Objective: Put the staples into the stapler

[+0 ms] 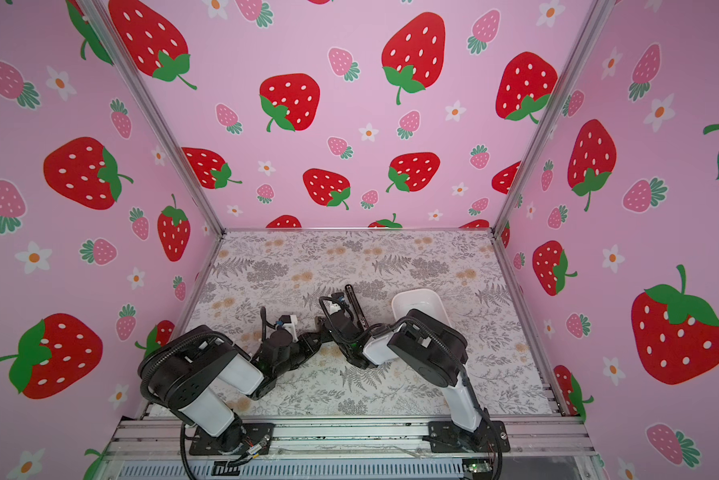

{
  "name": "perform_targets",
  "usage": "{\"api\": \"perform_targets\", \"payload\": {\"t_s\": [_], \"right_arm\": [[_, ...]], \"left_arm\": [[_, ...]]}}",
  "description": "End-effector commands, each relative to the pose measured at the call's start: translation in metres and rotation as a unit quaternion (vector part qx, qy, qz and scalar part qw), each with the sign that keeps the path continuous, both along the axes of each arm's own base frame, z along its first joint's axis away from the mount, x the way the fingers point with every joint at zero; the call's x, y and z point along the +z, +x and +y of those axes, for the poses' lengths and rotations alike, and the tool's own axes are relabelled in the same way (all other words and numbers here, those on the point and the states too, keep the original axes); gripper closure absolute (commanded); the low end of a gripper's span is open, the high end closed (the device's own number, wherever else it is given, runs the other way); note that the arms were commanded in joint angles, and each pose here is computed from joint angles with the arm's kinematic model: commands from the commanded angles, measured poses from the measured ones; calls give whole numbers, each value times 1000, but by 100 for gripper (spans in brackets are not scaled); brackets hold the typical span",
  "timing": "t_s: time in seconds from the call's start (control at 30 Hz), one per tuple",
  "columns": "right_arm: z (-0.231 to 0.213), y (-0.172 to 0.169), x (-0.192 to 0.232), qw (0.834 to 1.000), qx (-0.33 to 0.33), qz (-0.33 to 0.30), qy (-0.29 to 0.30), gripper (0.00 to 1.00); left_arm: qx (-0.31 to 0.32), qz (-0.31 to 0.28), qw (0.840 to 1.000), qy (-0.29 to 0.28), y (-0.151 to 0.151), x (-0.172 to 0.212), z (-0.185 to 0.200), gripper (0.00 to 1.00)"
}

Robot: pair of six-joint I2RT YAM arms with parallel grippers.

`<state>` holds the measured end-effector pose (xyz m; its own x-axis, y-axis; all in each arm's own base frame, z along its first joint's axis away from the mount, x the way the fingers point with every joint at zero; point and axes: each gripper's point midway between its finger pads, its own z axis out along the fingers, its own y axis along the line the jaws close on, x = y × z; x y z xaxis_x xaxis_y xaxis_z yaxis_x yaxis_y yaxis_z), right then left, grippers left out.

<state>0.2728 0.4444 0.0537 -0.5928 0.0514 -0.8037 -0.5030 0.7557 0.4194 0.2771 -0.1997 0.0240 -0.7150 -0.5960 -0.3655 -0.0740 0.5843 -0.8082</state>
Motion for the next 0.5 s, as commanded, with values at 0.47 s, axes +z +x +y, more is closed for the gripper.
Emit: {"api": "perform_targets", "payload": {"t_s": [0.47], "right_arm": [[-10,-18,16,992,35,-110,-55,74]], "left_arm": [[80,47,991,96,-40,0,82,59]]}}
